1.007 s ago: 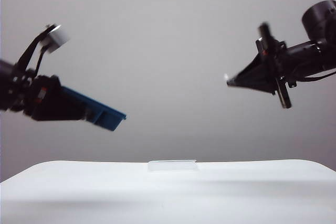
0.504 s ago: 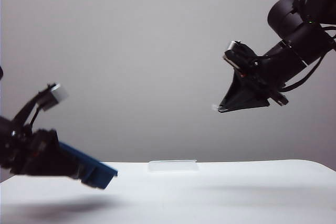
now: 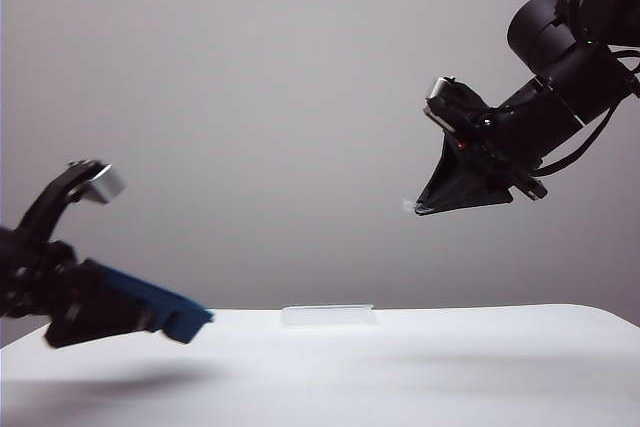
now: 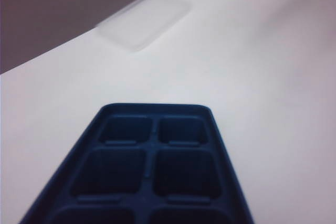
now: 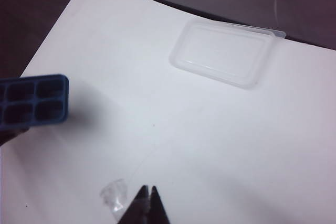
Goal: Pick up the ice cube tray, remove its lid, and then place both the tray and the lid back on the table.
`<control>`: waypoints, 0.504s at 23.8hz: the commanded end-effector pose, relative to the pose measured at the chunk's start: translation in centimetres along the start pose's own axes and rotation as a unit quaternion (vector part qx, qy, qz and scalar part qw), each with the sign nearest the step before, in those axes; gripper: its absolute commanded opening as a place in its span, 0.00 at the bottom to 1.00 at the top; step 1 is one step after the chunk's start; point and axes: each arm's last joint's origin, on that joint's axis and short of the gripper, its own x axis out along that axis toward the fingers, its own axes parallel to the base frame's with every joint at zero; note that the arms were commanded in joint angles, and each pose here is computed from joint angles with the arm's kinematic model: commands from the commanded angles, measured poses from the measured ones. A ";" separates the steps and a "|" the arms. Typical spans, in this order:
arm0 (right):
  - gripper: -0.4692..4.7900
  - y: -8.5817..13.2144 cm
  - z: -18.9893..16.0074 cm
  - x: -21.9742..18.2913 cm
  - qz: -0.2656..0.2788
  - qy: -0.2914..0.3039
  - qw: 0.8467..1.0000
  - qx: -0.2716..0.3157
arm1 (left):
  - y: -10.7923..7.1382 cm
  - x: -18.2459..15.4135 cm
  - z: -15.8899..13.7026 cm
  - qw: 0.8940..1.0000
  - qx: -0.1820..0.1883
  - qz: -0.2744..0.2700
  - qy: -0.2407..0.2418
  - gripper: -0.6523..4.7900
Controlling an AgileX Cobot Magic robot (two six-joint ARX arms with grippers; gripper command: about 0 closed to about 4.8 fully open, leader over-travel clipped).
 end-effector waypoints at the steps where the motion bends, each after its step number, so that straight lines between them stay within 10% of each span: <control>1: 0.08 0.1 0.1 -0.1 0.002 -0.005 1.000 -0.008 | 1.3 -0.5 -1.3 0.999 -0.016 0.012 -0.028 0.67; 12: 0.08 0.1 0.0 -0.1 0.002 -0.004 1.000 -0.020 | 2.6 -1.0 -4.3 0.996 -0.061 0.018 -0.069 0.75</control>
